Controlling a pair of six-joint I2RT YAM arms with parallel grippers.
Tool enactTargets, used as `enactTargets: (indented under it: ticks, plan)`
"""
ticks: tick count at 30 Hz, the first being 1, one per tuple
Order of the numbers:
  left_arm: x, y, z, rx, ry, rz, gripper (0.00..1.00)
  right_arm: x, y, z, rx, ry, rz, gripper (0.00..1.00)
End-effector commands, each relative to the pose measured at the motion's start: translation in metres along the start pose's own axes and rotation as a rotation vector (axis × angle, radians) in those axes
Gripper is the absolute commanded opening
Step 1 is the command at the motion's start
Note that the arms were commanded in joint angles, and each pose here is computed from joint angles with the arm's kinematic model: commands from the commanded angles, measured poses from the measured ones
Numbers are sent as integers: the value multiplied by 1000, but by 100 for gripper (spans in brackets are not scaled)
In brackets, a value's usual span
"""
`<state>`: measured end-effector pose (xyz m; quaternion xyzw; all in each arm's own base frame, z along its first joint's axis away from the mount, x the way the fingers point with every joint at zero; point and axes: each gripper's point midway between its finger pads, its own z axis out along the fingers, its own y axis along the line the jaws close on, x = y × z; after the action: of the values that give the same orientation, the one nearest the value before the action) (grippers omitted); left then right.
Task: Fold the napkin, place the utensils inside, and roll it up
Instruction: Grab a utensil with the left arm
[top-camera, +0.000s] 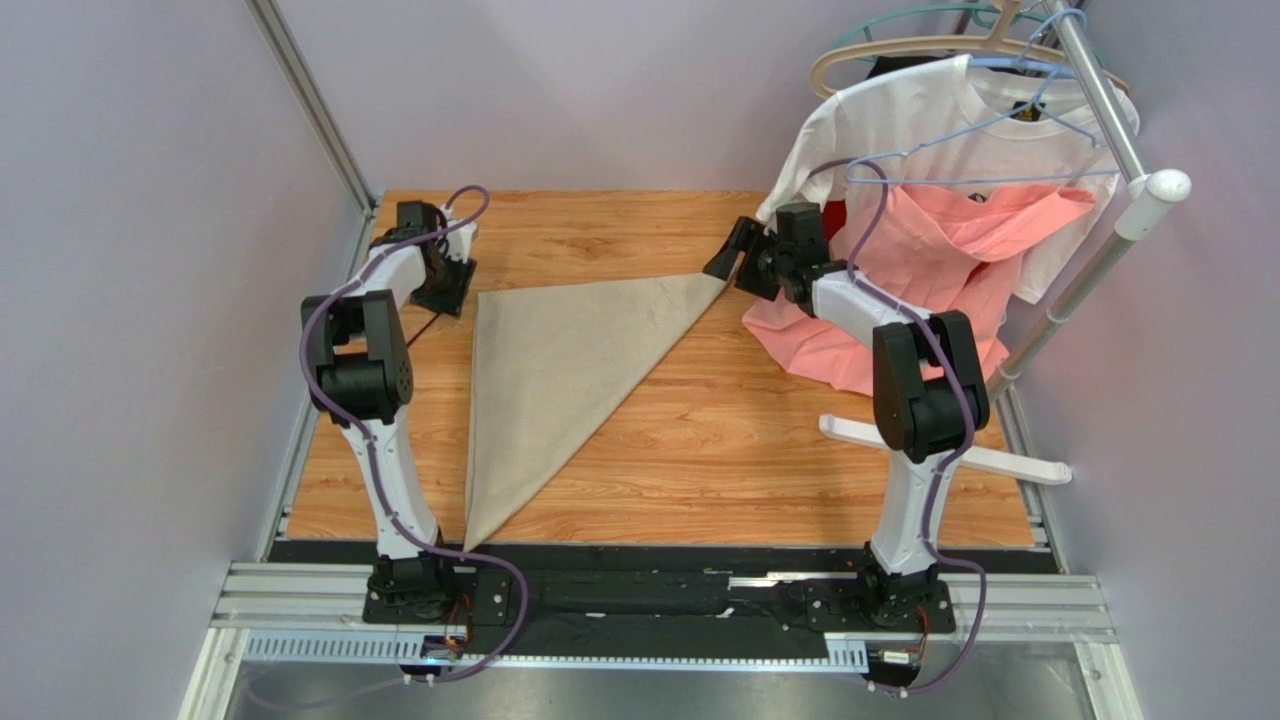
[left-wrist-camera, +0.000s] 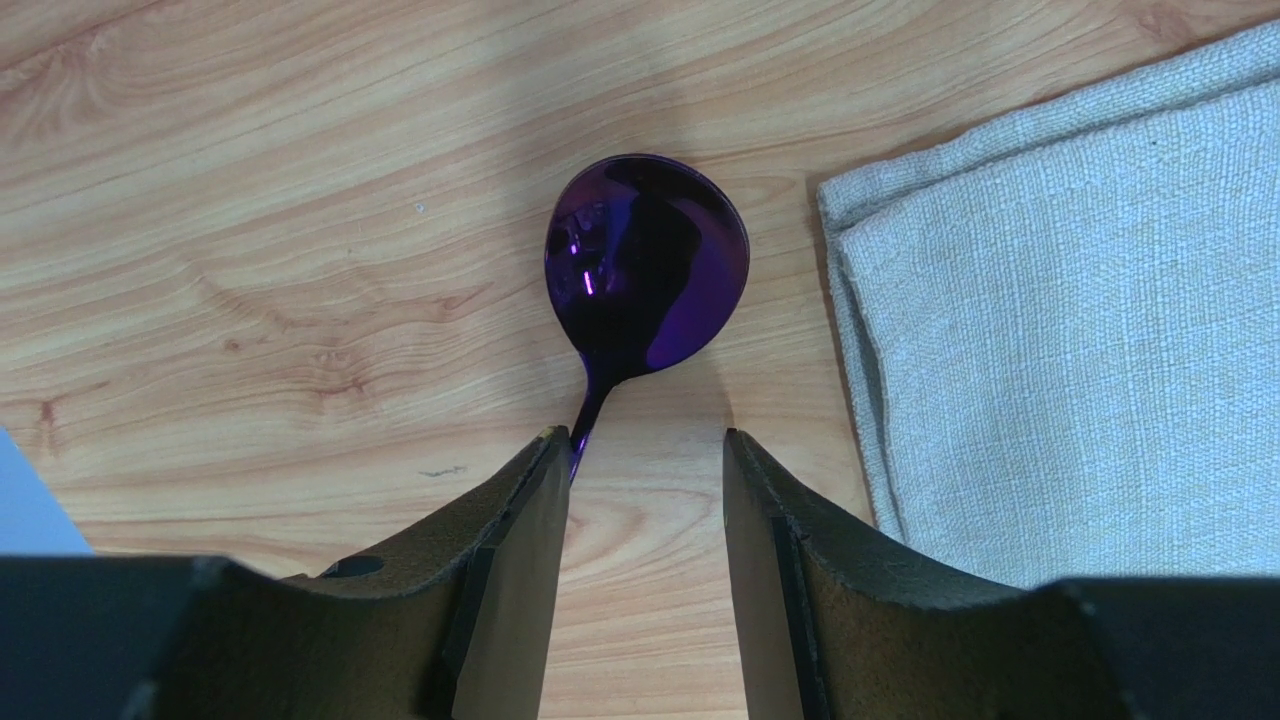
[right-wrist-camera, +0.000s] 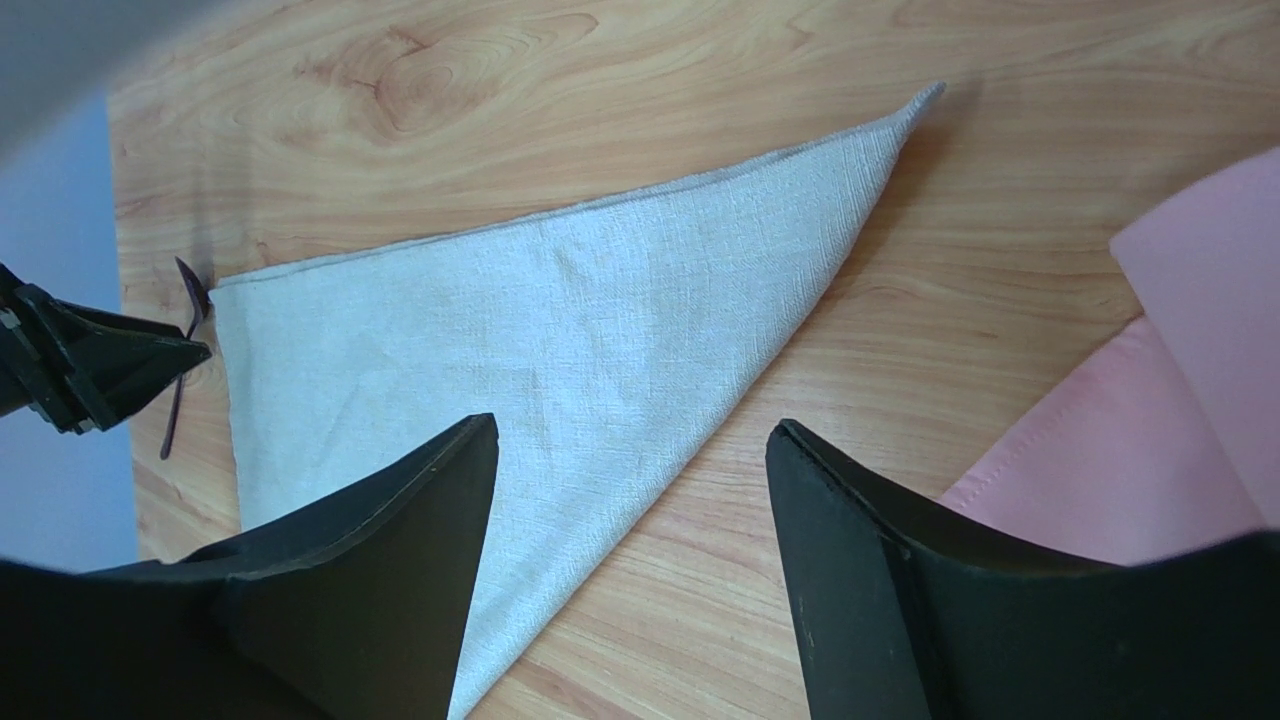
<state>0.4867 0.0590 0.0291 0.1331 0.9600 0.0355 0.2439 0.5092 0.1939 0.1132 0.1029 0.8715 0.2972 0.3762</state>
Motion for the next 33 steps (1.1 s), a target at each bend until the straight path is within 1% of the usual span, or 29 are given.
enactTargets:
  ticks: [1, 4, 7, 8, 11, 15, 18, 22, 33]
  plan:
    - [-15, 12, -16, -23, -50, 51, 50, -14, 10, -14, -33, -44, -30, 70]
    - [-20, 20, -24, -32, -77, 53, 50, -12, 9, -15, -30, -39, -35, 70]
    - [-26, 21, -31, -3, -111, 51, 50, -12, 10, -16, -33, -38, -38, 70]
    - [-28, 18, -30, 30, -118, 54, 50, -12, 10, -17, -34, -36, -36, 70]
    - [-15, 20, -22, 39, -61, 55, 50, -11, 9, -18, -33, -35, -34, 70]
    - [-9, 18, -18, 63, -40, 54, 49, -9, 9, -23, -29, -35, -44, 70]
    - [-13, 18, -20, 84, -53, 55, 45, -9, 10, -27, -28, -40, -53, 70]
    - [-9, 16, -16, 101, -33, 63, 42, -9, 11, -31, -28, -40, -57, 70]
    - [2, 18, 0, 102, 5, 57, 41, -9, 10, -41, -30, -44, -60, 70]
